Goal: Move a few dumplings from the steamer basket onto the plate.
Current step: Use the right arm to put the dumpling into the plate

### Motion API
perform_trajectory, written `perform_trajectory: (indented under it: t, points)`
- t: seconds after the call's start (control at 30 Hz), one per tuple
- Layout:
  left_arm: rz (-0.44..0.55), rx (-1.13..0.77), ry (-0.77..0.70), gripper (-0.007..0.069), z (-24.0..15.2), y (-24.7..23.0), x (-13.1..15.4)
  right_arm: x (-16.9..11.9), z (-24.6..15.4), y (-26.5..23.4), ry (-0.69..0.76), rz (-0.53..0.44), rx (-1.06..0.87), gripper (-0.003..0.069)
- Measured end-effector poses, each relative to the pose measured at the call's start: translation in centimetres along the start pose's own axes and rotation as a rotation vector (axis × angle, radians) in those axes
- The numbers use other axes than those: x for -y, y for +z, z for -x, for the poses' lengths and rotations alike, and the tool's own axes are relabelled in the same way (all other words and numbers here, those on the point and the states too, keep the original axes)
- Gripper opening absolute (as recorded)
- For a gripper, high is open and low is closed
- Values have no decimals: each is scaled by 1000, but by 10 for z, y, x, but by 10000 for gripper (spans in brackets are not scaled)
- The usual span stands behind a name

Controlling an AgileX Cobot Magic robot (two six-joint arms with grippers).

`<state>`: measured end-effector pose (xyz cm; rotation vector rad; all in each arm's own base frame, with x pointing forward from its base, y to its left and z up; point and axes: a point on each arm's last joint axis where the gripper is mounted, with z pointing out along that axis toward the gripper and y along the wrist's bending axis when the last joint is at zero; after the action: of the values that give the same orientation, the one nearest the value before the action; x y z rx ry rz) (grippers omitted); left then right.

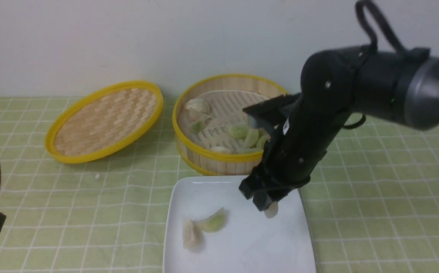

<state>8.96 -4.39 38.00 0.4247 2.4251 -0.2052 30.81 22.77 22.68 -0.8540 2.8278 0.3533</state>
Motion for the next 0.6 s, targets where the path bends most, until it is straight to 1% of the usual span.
perform_trajectory:
  t: [0.03, 0.2, 0.3, 0.37, 0.4, 0.43, 0.5, 0.53, 0.6]
  points:
    - [0, 0, 0, -6, 0, 0, 0, 1, 2, 13, 11, -1, 0, 215]
    - [0, 1, 0, -6, 0, 0, 0, 2, 8, 34, 49, 21, 26, 221]
    - [0, 1, 0, -6, 0, 0, 0, 3, 11, 37, 55, 21, 53, 293]
    - [0, 1, 0, -6, 0, 0, 0, 3, 11, 36, 63, 20, 63, 375]
    - [0, 1, 0, -6, 0, 0, 0, 3, 11, 35, 65, 21, 58, 407]
    - [0, 1, 0, -6, 0, 0, 0, 3, 12, 35, 67, 21, 59, 416]
    - [0, 1, 0, -6, 0, 0, 0, 1, 14, 28, 63, 24, 41, 496]
    - [0, 1, 0, -6, 0, 0, 0, 0, 17, 22, 56, 22, 36, 515]
    - [0, 1, 0, -6, 0, 0, 0, -2, 19, 9, 43, 19, 22, 522]
